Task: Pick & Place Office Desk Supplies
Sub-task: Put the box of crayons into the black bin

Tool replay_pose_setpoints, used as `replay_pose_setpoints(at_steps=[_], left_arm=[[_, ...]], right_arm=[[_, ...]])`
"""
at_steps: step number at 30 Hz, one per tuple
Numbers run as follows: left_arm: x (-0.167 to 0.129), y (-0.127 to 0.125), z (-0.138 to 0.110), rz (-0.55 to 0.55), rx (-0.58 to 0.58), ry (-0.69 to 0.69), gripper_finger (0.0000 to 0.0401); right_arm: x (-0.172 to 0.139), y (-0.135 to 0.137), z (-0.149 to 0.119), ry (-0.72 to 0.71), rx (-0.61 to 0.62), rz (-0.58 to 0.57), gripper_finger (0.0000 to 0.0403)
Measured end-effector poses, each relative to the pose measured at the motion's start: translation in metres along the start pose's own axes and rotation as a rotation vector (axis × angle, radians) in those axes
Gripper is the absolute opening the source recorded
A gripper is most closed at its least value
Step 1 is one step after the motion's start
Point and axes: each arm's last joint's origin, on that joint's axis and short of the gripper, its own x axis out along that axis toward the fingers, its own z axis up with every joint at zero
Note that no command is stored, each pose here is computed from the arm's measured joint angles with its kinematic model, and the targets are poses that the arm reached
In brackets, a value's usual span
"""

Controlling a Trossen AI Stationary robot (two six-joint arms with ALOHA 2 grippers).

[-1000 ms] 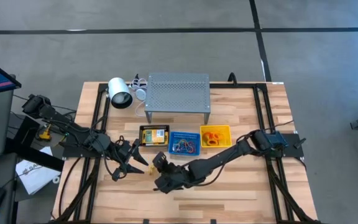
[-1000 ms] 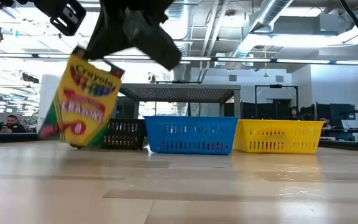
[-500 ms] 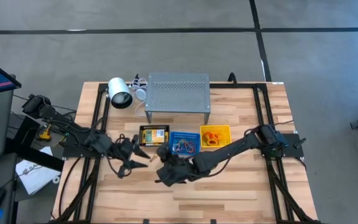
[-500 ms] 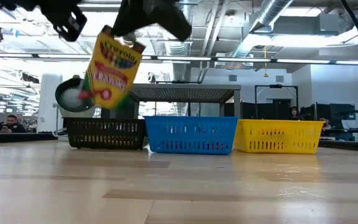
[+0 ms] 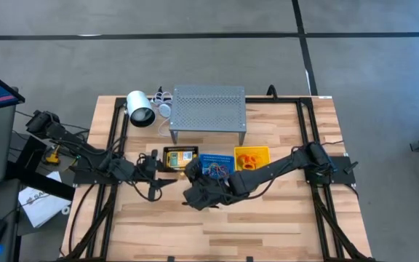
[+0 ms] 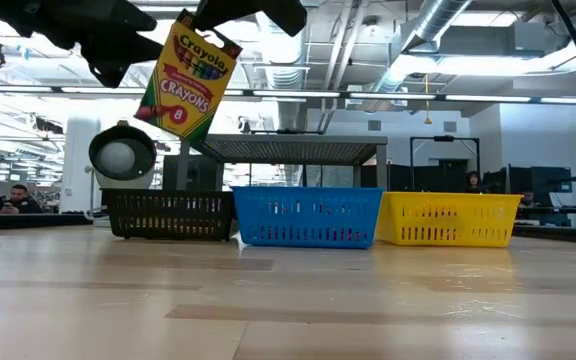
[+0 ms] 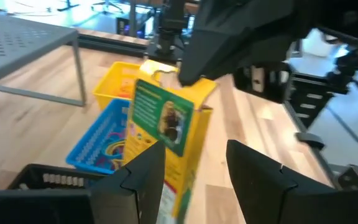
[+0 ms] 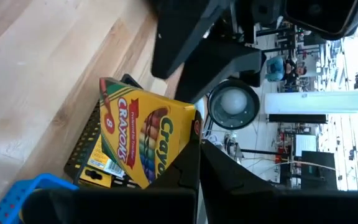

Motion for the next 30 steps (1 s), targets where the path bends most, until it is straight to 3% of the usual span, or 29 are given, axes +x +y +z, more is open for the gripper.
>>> replay_pose_setpoints(at_steps=[11,22,30], left_arm=[[0.019,0.008,-0.014,0.125,0.015,0.066,0.0168],[0.024,0.012,-0.012,0.155,-0.002,0.05,0.0167],[0.025,0.014,-0.012,0.162,-0.002,0.049,0.0119]], right_arm=[[0.008,-0.014,-0.005,0.009,0.043,-0.024,0.0],[0.01,-0.015,-0.006,0.011,0.05,-0.022,0.0],[0.01,-0.015,-0.006,0.012,0.05,-0.022,0.0]])
